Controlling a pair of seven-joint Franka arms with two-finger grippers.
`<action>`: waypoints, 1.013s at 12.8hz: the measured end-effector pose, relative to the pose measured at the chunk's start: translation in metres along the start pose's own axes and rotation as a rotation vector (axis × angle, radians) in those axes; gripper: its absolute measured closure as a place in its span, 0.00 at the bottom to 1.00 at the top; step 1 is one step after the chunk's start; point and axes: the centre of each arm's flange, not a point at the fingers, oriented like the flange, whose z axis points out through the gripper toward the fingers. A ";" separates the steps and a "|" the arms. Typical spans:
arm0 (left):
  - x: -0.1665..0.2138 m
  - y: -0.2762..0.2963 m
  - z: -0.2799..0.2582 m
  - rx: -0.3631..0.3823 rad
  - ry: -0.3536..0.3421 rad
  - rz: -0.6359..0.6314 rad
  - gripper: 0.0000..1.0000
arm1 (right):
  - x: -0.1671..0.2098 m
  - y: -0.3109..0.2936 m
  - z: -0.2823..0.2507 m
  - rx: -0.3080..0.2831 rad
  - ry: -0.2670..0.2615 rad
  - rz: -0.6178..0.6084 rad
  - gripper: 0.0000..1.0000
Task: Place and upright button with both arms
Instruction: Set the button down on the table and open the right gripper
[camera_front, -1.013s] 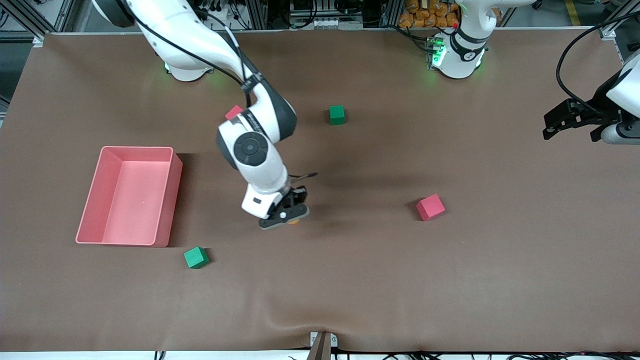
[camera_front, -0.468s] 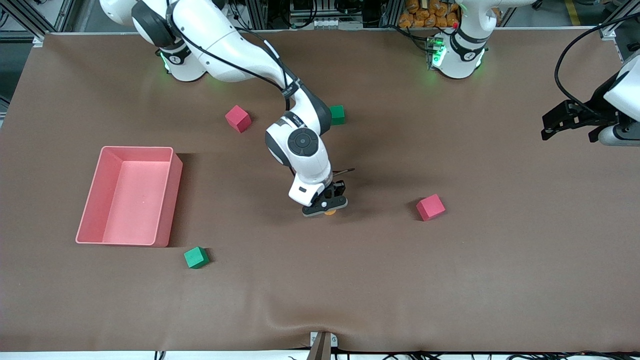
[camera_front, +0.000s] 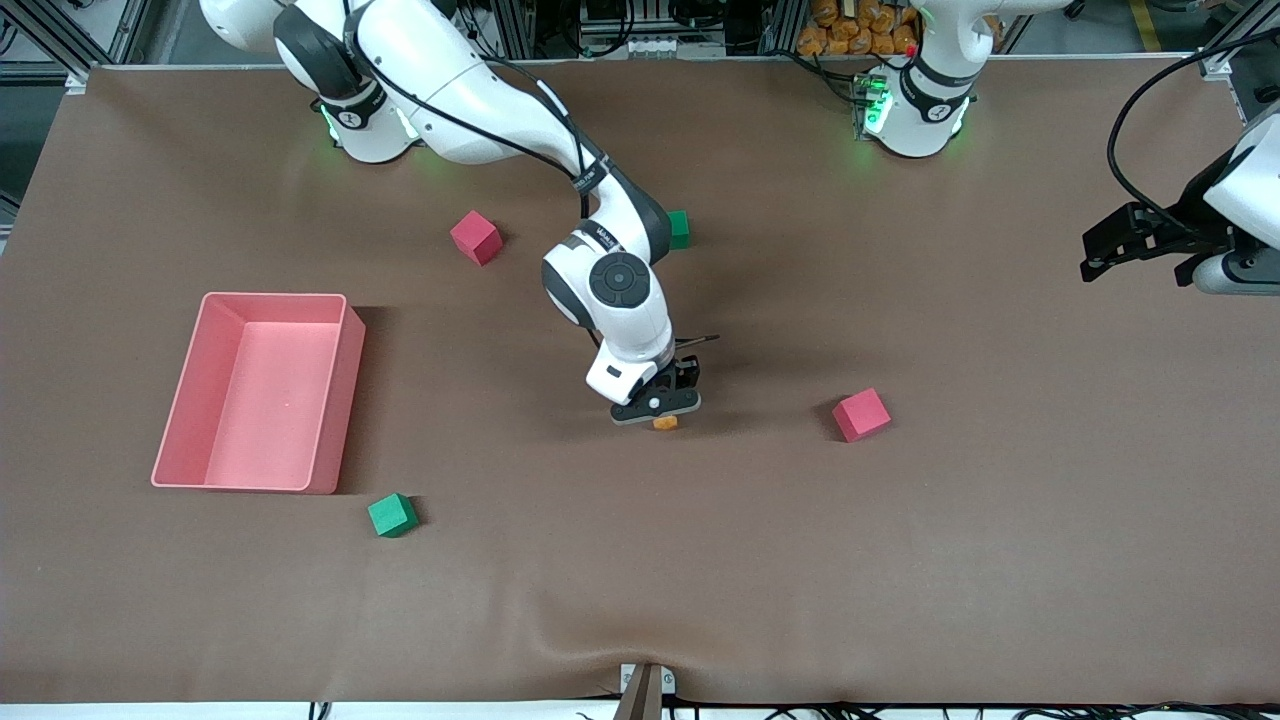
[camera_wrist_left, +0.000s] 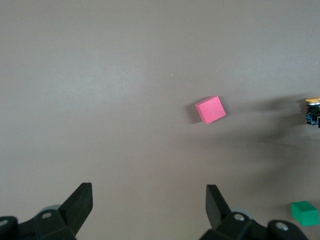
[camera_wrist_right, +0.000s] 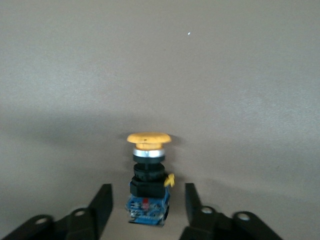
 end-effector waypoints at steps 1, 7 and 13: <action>0.000 0.000 0.001 0.000 -0.001 0.001 0.00 | -0.001 -0.001 0.000 0.000 0.000 -0.001 0.17; 0.002 0.001 0.004 0.000 -0.008 0.001 0.00 | 0.015 0.011 -0.011 -0.007 0.019 0.019 0.00; 0.015 0.030 0.034 -0.043 -0.060 0.043 0.00 | 0.054 0.127 -0.062 -0.087 -0.094 0.110 0.00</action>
